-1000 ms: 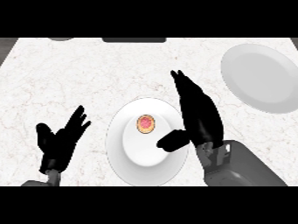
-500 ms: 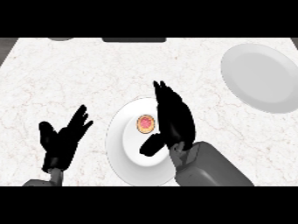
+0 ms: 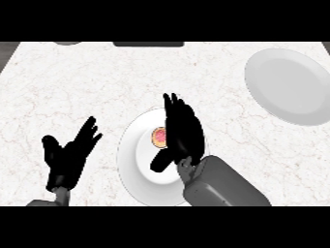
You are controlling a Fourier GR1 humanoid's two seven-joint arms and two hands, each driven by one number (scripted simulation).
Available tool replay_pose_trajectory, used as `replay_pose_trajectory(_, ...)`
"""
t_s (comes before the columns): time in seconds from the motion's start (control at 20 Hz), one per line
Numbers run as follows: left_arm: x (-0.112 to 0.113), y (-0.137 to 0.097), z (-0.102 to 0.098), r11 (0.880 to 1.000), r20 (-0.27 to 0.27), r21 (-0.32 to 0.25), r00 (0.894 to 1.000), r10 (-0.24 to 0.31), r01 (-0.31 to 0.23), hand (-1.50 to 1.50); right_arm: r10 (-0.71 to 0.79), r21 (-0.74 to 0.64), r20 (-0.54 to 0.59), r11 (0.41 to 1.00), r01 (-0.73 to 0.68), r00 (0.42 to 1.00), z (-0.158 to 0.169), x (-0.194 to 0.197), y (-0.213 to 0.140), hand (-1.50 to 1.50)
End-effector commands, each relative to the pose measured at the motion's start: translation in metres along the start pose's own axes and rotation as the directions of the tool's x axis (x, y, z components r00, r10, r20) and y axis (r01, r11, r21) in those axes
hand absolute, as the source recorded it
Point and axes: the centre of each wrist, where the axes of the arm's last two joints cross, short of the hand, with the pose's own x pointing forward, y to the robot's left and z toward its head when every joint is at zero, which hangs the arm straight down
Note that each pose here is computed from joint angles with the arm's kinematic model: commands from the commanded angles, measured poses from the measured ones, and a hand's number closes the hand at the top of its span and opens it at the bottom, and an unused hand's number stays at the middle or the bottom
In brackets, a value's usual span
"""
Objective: Pick the cupcake from the plate and place it in the plate
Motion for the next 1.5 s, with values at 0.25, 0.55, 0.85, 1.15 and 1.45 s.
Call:
replay_pose_trajectory(0.25, -0.003, 0.003, 0.001, 1.0, -0.035, 0.004, 0.999, -0.001, 0.001, 0.0, 0.064, -0.014, -0.091, 0.998, -0.065, 0.994, -0.022, -0.005, 0.026, -1.5)
replay_pose_trajectory(0.55, -0.009, 0.001, 0.006, 1.0, -0.043, -0.003, 0.999, -0.009, 0.009, 0.0, 0.06, 0.04, -0.109, 0.998, -0.056, 0.992, -0.039, -0.016, 0.032, -1.5)
replay_pose_trajectory(0.85, -0.017, 0.004, -0.002, 1.0, -0.038, -0.023, 0.999, 0.011, -0.012, 0.0, 0.182, 0.133, -0.043, 0.976, -0.174, 0.982, -0.022, -0.007, 0.045, 1.5)
replay_pose_trajectory(1.15, -0.01, -0.004, 0.013, 1.0, -0.043, 0.005, 0.999, -0.004, 0.004, 0.0, 0.236, 0.08, -0.023, 0.969, -0.234, 0.971, -0.04, -0.011, 0.04, 1.5)
replay_pose_trajectory(1.45, 0.006, -0.002, -0.003, 1.0, -0.043, 0.011, 0.999, 0.01, -0.009, 0.0, 0.221, -0.094, 0.035, 0.972, -0.217, 0.975, -0.042, -0.031, 0.055, 1.5)
